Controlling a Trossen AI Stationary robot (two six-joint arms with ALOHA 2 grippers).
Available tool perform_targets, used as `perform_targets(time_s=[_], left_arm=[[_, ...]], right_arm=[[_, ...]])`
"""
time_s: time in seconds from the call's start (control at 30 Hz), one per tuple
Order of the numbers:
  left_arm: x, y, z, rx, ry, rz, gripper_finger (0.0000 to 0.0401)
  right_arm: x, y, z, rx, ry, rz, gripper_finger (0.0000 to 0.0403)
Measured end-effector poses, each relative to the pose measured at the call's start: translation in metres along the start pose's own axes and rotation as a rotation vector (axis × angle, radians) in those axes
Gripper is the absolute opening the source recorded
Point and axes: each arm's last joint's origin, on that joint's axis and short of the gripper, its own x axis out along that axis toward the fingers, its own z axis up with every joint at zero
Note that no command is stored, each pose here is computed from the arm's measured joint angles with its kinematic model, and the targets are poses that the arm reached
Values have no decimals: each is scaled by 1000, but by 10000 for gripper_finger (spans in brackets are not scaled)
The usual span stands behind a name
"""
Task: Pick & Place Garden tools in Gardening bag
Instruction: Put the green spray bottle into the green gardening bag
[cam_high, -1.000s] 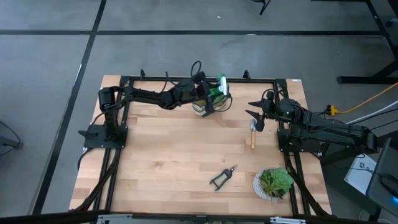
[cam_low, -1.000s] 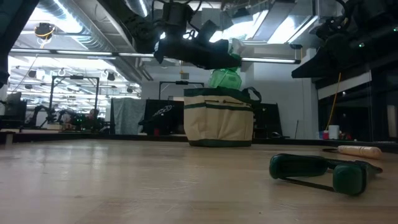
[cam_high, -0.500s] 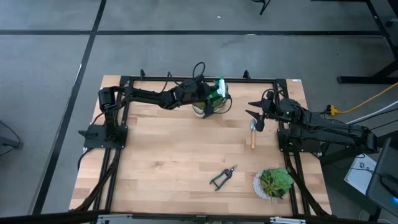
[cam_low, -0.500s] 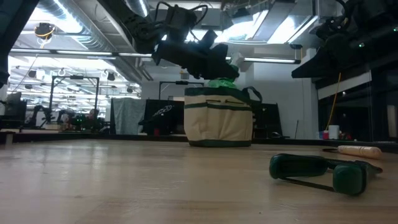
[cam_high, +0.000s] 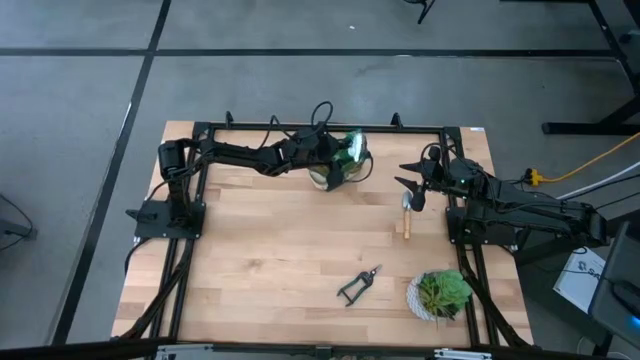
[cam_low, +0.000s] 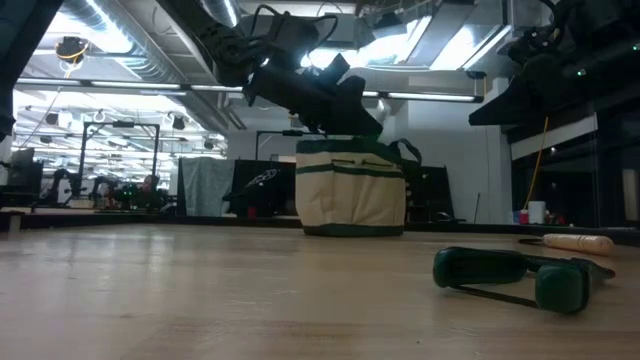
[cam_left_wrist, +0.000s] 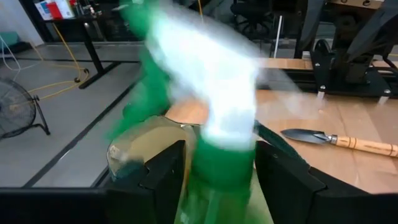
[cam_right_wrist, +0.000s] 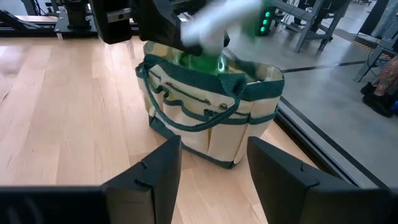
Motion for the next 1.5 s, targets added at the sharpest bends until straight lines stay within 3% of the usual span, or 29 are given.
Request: perform_targets(time_s=[0.37, 0.73, 0.97, 1.27, 1.5], left_arm=[[0, 0, 0, -54, 0, 5, 223], [0, 2, 0, -109, 0, 80, 264], [2, 2, 13, -158, -16, 46, 267], [5, -7, 36, -88, 37, 2, 267], [4, -18, 34, -79, 118, 24, 267]], right_arm=[[0, 0, 0, 0, 0, 0, 185], [0, 0, 0, 0, 0, 0, 185], [0, 0, 0, 0, 0, 0, 186], [0, 0, 0, 0, 0, 0, 186], [0, 0, 0, 0, 0, 0, 186]])
